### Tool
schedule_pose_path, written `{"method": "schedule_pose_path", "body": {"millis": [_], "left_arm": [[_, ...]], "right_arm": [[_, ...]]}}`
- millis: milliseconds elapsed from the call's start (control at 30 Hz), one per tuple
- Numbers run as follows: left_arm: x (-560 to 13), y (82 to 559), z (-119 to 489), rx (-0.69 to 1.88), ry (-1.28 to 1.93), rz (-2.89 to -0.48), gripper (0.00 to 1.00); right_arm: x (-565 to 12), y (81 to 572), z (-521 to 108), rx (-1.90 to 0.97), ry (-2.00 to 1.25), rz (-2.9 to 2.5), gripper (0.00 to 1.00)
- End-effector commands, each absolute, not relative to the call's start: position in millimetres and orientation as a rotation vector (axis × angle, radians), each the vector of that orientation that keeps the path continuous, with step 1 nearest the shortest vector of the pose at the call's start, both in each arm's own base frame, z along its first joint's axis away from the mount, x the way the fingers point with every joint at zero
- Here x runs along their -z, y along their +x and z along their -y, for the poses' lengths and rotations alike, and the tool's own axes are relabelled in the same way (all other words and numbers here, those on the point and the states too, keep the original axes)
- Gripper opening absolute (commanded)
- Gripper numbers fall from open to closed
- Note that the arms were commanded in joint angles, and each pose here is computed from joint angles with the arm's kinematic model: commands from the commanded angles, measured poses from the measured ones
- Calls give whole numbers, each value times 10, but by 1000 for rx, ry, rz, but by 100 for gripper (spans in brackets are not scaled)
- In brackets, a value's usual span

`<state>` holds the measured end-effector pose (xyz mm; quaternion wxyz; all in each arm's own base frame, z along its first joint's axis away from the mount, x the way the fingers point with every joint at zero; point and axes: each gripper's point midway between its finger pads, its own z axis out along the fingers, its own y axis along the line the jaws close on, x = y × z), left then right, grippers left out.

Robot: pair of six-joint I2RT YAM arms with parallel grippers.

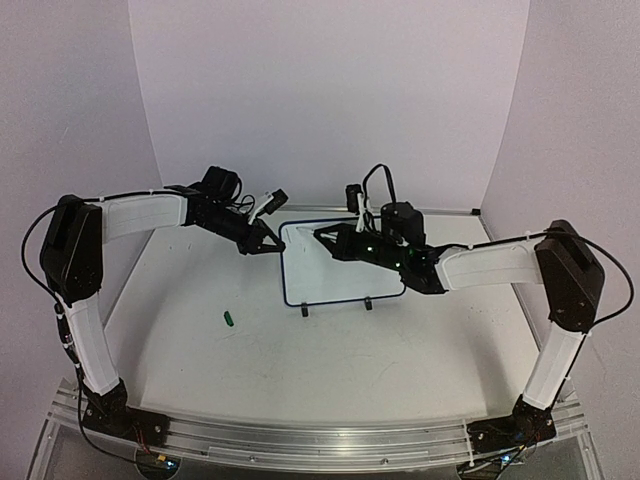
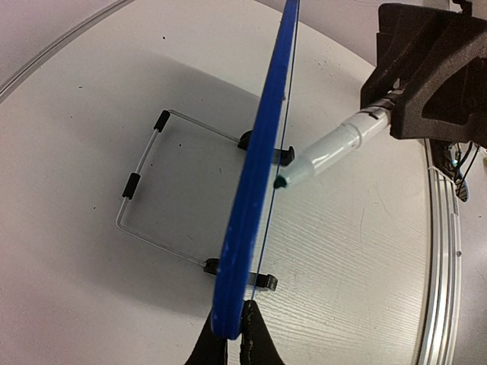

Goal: Write a sentence on the whiteboard
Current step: Write on the whiteboard with the whiteboard marker without the cap.

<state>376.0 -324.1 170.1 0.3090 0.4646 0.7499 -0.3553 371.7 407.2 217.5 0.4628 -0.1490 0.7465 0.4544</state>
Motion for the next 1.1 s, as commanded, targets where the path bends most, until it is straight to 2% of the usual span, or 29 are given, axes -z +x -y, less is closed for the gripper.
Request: {"method": "schedule_pose_path", "body": {"millis": [0,600,1067], "left_arm": [[-1616,3872,3083,789,1223,-2022,0],[-1607,3878,3082,786,1222,-2025,0],[-1607,3879,3080,784,1221,-2025,0]], "right_arm": [[-2303,3851,-4078,-1108,-324,-1790,0],[-1923,3835,-4168,-1117,-372,-1892,0],[-1843,3853,-4131,-1092,-353,-1910,0]]}}
